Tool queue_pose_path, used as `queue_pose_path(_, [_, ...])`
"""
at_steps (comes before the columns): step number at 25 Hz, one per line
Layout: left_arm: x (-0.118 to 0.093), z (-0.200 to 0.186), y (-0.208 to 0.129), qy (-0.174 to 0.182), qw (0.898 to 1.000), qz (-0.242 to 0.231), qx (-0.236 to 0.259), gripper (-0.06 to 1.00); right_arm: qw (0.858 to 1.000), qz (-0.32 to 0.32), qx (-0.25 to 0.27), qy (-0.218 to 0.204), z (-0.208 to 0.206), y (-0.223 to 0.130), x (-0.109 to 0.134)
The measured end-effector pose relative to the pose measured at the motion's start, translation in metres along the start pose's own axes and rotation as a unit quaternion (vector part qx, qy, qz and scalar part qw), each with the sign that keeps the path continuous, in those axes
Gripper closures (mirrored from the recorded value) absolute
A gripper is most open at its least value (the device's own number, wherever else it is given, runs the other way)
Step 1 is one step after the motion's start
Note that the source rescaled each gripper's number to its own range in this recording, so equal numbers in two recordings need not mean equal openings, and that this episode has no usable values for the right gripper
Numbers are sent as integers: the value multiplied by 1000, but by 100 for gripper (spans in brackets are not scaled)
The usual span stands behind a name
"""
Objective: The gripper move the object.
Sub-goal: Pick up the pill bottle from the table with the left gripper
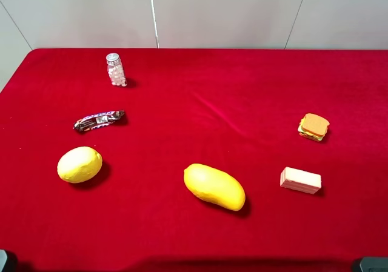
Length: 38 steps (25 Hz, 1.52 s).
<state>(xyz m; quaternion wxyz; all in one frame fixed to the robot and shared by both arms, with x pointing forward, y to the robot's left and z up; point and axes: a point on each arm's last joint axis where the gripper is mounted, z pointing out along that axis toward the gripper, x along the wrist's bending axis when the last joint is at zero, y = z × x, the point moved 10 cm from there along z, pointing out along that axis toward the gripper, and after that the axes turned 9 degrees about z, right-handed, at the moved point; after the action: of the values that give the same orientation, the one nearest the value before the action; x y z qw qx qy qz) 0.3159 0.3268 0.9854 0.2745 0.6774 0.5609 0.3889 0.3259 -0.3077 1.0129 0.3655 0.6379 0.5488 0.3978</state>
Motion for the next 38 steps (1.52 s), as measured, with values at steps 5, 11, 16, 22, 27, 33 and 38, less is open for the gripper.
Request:
queue_pose_path(5, [0, 0, 0, 0, 1000, 0, 0, 16, 1000, 0, 0, 0, 0, 0, 0])
queue_pose_path(11, [0, 0, 0, 0, 1000, 0, 0, 16, 1000, 0, 0, 0, 0, 0, 0])
queue_pose_path(16, [0, 3, 3, -3, 1000, 4, 21, 16, 1000, 0, 0, 0, 0, 0, 0])
queue_pose_path(22, [-1, 17, 25, -12, 997, 23, 67, 16, 1000, 0, 0, 0, 0, 0, 0])
queue_pose_path(27, [-3, 37, 50, -20, 996, 41, 78, 16, 1000, 0, 0, 0, 0, 0, 0])
queue_pose_path(33, [-8, 68, 79, -33, 992, 80, 94, 16, 1000, 0, 0, 0, 0, 0, 0])
queue_pose_path(38, [-13, 96, 100, -44, 987, 107, 114, 16, 1000, 0, 0, 0, 0, 0, 0])
